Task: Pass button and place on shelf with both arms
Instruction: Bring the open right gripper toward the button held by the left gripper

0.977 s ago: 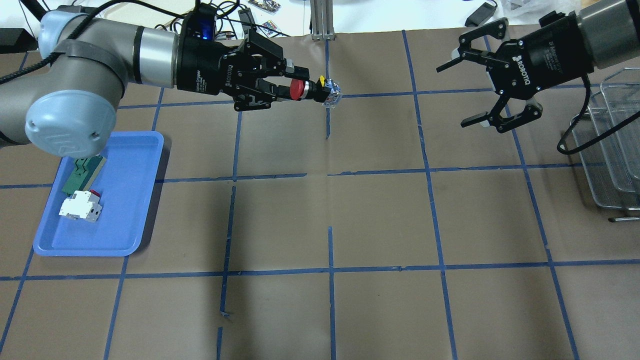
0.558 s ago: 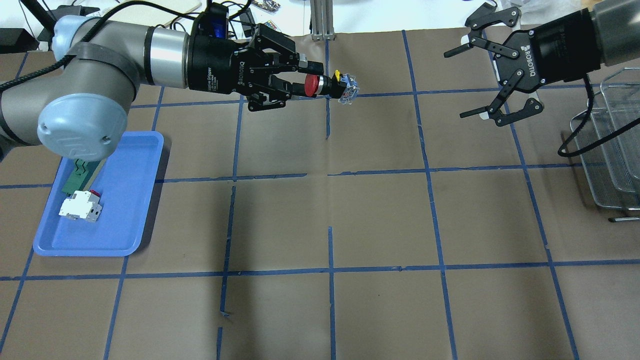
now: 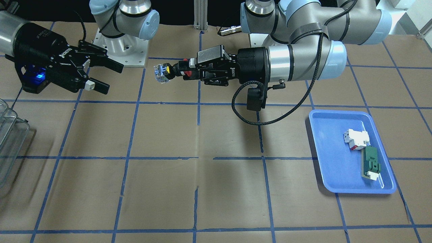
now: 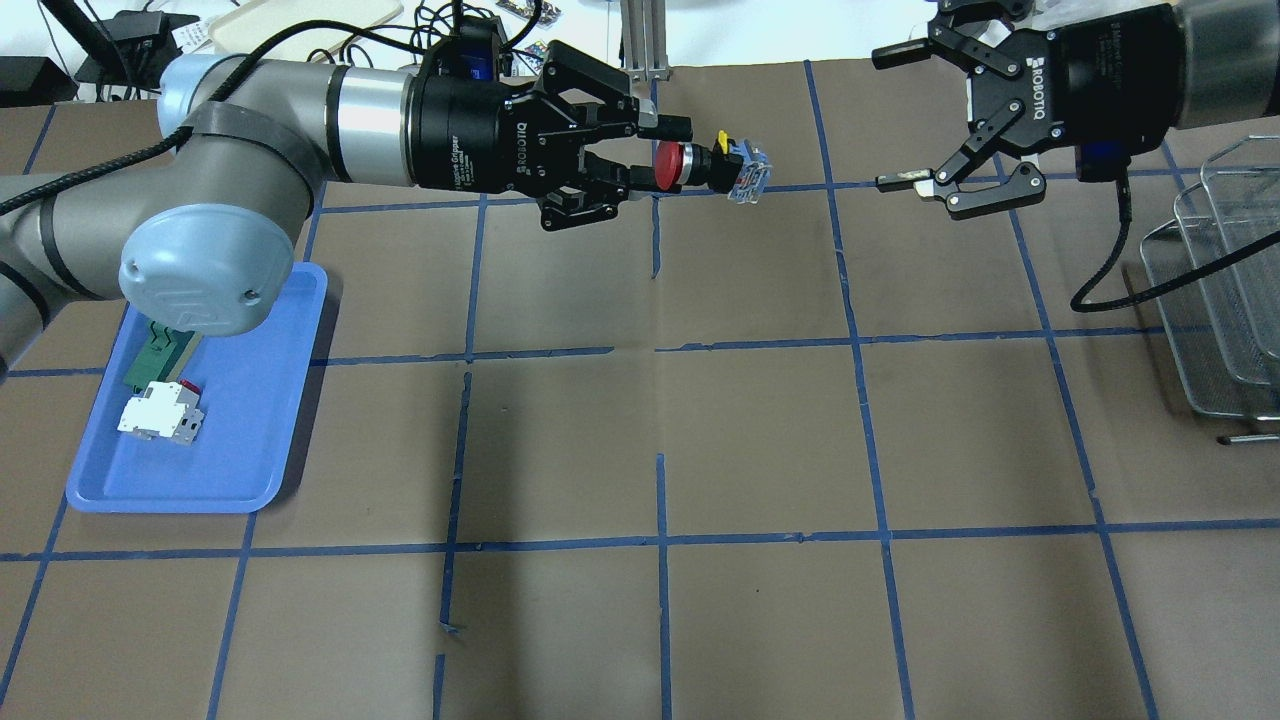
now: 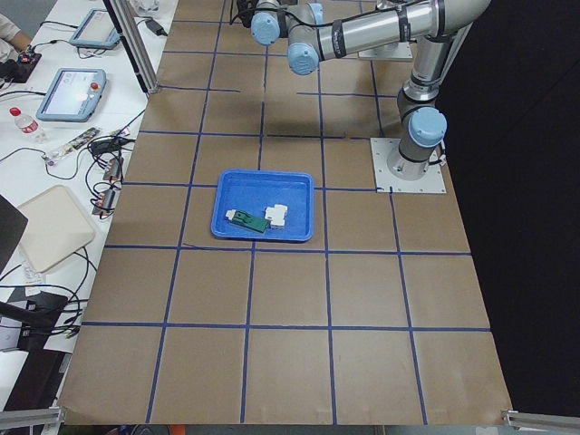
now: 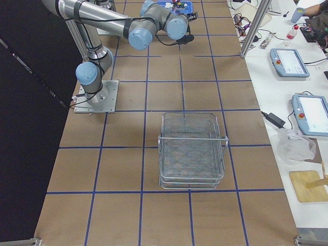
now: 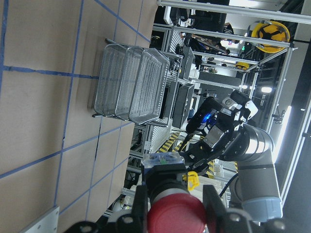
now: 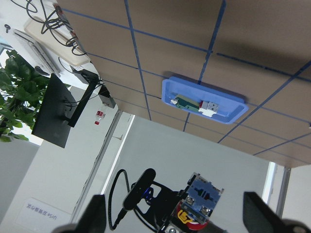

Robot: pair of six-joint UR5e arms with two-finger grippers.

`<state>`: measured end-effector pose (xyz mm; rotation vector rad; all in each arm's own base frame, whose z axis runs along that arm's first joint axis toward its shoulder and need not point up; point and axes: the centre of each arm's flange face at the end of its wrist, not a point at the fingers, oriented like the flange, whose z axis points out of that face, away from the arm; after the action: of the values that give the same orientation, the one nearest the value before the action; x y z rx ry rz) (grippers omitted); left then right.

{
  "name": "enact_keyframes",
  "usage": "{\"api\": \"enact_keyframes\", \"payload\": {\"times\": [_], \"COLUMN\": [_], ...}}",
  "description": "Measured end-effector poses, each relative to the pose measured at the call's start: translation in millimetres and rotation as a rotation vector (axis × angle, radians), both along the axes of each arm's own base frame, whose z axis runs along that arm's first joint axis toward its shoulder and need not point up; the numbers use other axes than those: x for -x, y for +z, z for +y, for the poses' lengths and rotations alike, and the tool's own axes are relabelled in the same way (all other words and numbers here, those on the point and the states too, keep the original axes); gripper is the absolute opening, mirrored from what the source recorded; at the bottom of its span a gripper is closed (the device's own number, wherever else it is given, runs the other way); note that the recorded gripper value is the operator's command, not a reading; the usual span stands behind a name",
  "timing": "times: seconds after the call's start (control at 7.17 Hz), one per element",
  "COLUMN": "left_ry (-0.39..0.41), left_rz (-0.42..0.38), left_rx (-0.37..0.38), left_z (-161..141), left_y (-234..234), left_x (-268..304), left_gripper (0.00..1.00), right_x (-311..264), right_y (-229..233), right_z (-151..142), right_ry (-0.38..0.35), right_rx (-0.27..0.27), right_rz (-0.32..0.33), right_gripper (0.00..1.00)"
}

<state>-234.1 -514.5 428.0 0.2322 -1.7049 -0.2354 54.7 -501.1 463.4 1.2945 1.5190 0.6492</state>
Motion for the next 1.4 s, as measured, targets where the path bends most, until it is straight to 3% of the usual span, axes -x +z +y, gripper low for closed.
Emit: {"api": "enact_keyframes", "payload": {"times": [0.14, 0.7, 0.84, 1.12, 1.4], "left_ry": [0.005, 0.002, 0.002, 0.002, 0.001], "left_rz": [0.019, 0.025, 0.025, 0.026, 0.026], "left_rx": [-0.023, 0.006, 0.004, 0.008, 0.020], "left_z": [-2, -3, -2, -2, -2], "left_y": [0, 0, -1, -1, -1], "left_x": [1, 4, 4, 4, 5], "left_gripper": [0.00, 0.00, 0.00, 0.00, 0.00], "right_x": [-3, -14, -24, -51, -61], "right_y": [-7, -23, -21, -15, -26], "right_z": [2, 11, 14, 25, 34], "right_ry": [-0.020, -0.091, -0.078, -0.013, 0.004], "right_rx": [-0.041, -0.238, -0.249, -0.208, -0.229], "right_rz": [-0.051, -0.176, -0.176, -0.155, -0.158], "right_gripper": [1.00, 1.00, 1.00, 1.00, 1.00]}}
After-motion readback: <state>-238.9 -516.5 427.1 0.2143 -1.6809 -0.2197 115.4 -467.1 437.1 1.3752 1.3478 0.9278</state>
